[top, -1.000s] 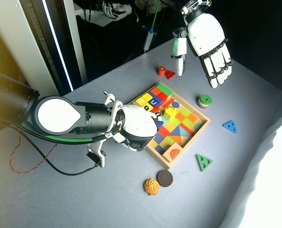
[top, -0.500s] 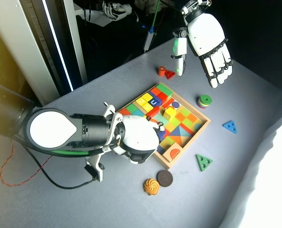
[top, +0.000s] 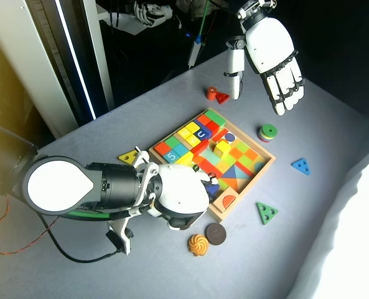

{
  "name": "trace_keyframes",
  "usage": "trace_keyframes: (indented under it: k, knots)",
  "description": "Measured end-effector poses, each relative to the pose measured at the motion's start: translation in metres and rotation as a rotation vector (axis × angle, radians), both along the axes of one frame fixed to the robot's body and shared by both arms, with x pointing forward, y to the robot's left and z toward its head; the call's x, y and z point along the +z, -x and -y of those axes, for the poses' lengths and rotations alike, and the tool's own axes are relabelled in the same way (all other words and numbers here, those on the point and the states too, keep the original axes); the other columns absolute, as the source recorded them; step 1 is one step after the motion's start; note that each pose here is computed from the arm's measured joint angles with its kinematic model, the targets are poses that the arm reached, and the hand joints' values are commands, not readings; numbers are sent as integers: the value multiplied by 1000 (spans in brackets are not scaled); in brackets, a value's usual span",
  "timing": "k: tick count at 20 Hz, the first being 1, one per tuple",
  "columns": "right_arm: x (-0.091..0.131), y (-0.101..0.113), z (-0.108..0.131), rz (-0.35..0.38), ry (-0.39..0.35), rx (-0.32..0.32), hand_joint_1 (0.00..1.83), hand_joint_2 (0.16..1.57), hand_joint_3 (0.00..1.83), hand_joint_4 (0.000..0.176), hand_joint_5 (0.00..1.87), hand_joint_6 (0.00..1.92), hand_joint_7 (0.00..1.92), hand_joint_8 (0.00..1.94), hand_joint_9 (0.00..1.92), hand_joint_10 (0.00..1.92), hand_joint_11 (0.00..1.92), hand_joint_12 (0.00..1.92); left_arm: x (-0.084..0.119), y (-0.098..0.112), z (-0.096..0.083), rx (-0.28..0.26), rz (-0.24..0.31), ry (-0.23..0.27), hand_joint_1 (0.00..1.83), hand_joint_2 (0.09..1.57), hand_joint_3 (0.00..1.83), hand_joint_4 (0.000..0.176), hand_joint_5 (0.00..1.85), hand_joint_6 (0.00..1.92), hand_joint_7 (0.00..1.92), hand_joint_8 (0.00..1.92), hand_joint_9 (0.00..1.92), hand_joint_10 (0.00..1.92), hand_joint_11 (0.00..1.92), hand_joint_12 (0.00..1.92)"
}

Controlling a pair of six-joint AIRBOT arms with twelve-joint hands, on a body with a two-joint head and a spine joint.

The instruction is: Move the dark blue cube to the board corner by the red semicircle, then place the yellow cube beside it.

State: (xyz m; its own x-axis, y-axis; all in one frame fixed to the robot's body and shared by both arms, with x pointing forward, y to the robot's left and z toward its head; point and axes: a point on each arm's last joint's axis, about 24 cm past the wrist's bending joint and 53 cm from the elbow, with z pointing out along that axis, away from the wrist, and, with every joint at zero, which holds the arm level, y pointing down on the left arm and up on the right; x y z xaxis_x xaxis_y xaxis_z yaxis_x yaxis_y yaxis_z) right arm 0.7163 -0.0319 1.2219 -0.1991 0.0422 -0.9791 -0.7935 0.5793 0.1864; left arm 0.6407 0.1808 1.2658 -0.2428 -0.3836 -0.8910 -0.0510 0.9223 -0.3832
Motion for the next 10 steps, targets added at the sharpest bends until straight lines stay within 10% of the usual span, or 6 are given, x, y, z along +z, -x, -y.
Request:
trace_keyframes:
  k: [10]
  knots:
    - [1, -5, 7, 6, 1, -11, 1733, 1298, 0, 0, 221, 2, 1332, 1941, 1543, 1921, 1647, 1921, 0, 0, 0, 0, 0, -1, 0, 1265, 1, 0, 76, 1, 71, 3, 85, 2, 0, 262]
